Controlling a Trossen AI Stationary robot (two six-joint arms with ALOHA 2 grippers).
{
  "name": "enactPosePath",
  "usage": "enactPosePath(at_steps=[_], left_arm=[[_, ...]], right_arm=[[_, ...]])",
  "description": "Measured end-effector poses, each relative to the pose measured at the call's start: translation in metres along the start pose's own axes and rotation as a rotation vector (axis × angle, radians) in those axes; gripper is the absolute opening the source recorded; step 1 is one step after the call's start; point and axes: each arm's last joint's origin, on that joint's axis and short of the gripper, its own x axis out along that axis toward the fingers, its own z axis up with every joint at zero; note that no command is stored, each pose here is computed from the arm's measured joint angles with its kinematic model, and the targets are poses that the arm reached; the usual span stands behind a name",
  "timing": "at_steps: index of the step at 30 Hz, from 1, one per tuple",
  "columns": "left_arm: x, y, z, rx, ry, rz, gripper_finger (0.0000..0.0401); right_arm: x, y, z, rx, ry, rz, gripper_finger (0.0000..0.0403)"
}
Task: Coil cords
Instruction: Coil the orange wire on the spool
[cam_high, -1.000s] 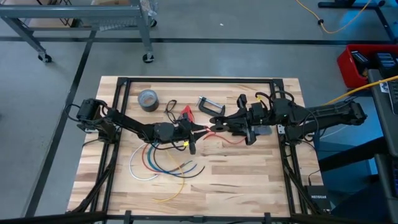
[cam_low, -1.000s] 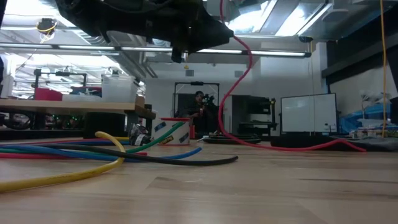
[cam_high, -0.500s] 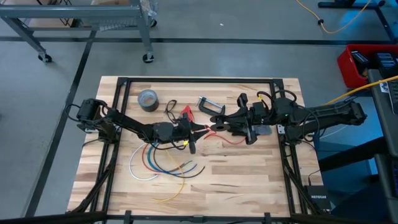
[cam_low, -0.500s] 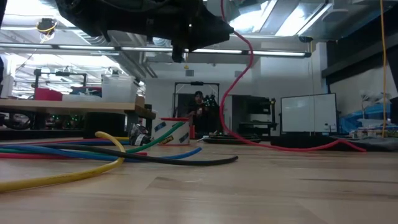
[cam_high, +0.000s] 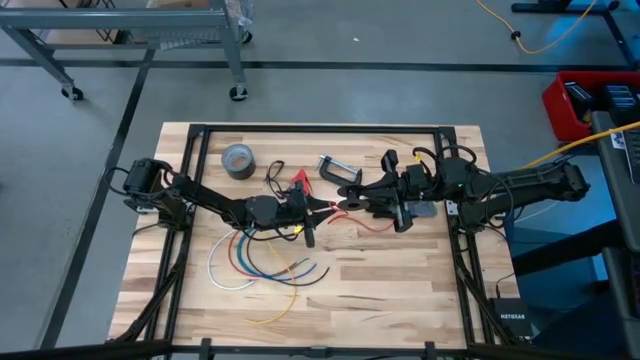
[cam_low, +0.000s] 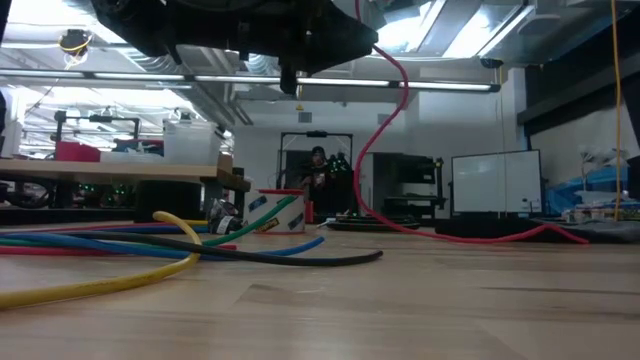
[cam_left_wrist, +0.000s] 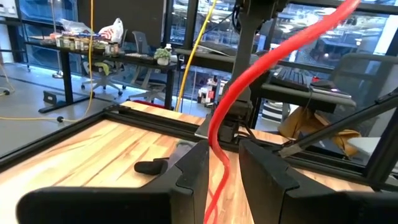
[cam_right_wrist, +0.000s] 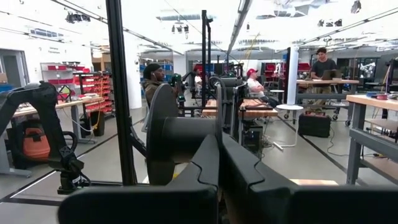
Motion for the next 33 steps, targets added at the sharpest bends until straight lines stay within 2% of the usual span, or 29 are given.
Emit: enactPosePath(at_steps=[7,18,23,30,33], left_arm=[[0.0,0.0,0.0,-0.001,-0.003,0.001,0.0077],[0.003,0.008,0.002,-0.008,-0.008,0.025,0.0008],[0.003,0.008,0.001,-0.006,-0.003,0.025,0.0004],[0.003,0.007,0.001,-0.076,0.002,0.024,0.0001],[0.002,0.008,-0.003,-0.103,0.056,0.036,0.0001]], right_arm=[[0.0,0.0,0.0,0.0,0.001,0.0,0.0005],[0.0,0.0,0.0,0.001,0.003,0.0,0.0005],[0.0,0.0,-0.001,0.001,0.013,0.0,0.0005],[-0.001,0.0,-0.013,0.025,0.136,-0.002,0.0005],[-0.002,0.0,-0.021,0.046,0.216,0.014,0.0005]])
